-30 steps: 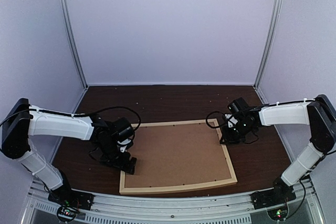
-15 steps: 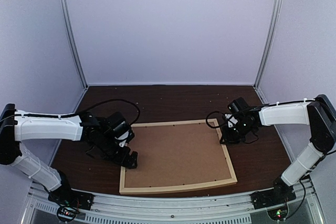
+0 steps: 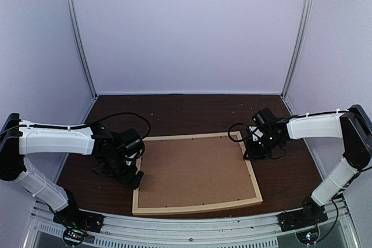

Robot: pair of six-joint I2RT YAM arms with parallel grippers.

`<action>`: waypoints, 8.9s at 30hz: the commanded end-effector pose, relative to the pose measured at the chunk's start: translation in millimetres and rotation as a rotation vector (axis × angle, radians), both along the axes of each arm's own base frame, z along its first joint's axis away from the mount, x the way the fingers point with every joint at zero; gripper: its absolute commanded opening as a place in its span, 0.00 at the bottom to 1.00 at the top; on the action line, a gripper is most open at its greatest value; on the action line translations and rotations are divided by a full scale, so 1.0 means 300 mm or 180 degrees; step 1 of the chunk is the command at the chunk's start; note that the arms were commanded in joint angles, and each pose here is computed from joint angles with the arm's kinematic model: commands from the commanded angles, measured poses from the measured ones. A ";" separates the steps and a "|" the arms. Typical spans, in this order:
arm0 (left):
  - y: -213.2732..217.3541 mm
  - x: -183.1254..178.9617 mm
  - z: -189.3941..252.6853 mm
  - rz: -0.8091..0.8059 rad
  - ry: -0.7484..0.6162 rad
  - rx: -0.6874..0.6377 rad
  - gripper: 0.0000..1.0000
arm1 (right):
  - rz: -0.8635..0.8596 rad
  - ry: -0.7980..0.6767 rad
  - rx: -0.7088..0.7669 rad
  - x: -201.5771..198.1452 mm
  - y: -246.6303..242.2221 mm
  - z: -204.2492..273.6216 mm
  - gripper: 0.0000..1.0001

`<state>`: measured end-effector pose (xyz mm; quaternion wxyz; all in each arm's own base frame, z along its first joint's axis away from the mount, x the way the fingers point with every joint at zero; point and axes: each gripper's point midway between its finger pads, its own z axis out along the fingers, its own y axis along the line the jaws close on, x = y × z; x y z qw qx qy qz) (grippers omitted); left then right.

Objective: Put the photo into the frame
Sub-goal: Press the fastener onto the backboard.

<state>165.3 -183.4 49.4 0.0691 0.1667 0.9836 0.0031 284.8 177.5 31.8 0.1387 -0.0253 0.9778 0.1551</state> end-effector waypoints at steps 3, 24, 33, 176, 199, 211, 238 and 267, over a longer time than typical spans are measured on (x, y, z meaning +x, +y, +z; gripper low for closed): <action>0.024 0.002 -0.019 0.0037 0.0007 0.0162 0.97 | -0.0071 0.0367 -0.0186 -0.076 -0.037 -0.138 0.05; -0.031 -0.040 -0.081 0.0058 0.0266 -0.0100 0.96 | -0.0059 0.0384 -0.0201 -0.075 -0.036 -0.146 0.05; -0.079 0.001 -0.021 -0.0020 0.0081 -0.0303 0.96 | -0.0065 0.0396 -0.0200 -0.077 -0.038 -0.153 0.04; -0.140 0.234 -0.101 0.0081 0.0270 -0.0816 0.31 | 0.0327 0.0085 -0.0760 0.099 0.133 -0.049 0.39; -0.127 0.246 -0.093 0.0154 0.0212 -0.0750 0.34 | 0.0261 -0.0259 -0.0598 0.047 0.062 0.212 0.44; -0.131 0.261 -0.074 0.0180 0.0152 -0.0762 0.35 | 0.0160 -0.0001 -0.0663 -0.182 -0.089 0.163 0.44; -0.128 0.259 -0.087 0.0179 0.0178 -0.0731 0.36 | 0.0251 0.0278 -0.0648 -0.272 -0.063 0.010 0.43; -0.120 0.251 -0.084 0.0188 0.0163 -0.0740 0.36 | 0.0468 0.0309 -0.0843 -0.310 0.046 -0.045 0.43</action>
